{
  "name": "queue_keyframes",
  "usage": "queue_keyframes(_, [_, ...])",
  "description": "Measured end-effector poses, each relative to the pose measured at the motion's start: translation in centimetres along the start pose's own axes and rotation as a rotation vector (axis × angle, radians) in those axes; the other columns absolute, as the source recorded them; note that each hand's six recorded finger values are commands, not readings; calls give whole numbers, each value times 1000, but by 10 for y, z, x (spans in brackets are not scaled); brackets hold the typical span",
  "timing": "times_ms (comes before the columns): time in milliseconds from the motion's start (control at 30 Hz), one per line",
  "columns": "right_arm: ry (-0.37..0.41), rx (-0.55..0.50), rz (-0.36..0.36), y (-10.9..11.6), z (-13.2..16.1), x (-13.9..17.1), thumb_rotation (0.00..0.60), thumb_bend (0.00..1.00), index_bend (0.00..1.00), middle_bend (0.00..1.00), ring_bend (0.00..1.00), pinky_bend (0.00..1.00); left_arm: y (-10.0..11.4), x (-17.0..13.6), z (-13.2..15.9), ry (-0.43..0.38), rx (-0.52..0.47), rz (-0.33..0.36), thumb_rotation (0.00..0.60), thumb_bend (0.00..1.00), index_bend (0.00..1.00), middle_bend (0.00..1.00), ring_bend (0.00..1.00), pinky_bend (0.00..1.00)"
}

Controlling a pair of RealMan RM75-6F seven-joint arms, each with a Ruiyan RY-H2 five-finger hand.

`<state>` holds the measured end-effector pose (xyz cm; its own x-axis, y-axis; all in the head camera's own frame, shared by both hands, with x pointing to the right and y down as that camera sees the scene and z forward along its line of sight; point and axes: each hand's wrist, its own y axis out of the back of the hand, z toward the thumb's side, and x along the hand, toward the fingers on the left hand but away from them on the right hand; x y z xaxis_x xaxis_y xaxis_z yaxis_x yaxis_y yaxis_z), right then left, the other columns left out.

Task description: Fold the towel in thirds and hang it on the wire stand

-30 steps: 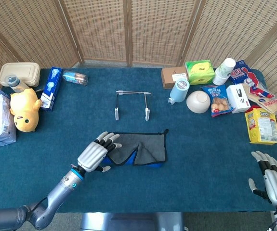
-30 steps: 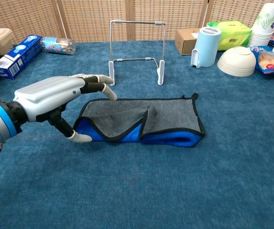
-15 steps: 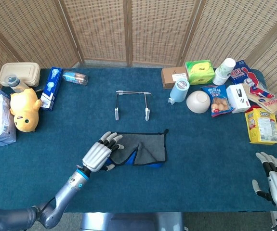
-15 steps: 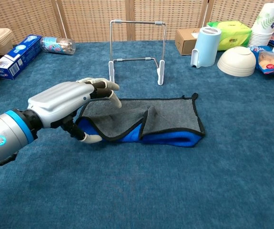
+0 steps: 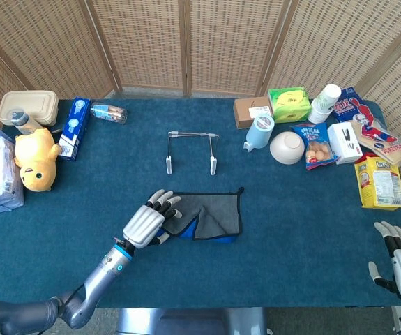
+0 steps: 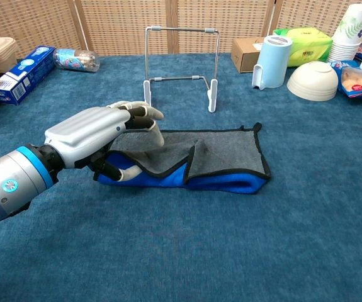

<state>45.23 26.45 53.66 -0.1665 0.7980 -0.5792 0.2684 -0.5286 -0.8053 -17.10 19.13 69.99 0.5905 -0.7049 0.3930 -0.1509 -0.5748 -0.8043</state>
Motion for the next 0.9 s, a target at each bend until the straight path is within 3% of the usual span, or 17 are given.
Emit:
queue_keyframes(433, [-3,0,0,1,0,0,600,414,68,74,0,71,2,-1,-2,8,-3,7,600,507,570,184,0,9])
queue_keyframes(900, [-8,-2,-3,1,-2,-1,600,412,69,74,0,71,12,12,-12,51,-51,61,600,507,646,248,25,26])
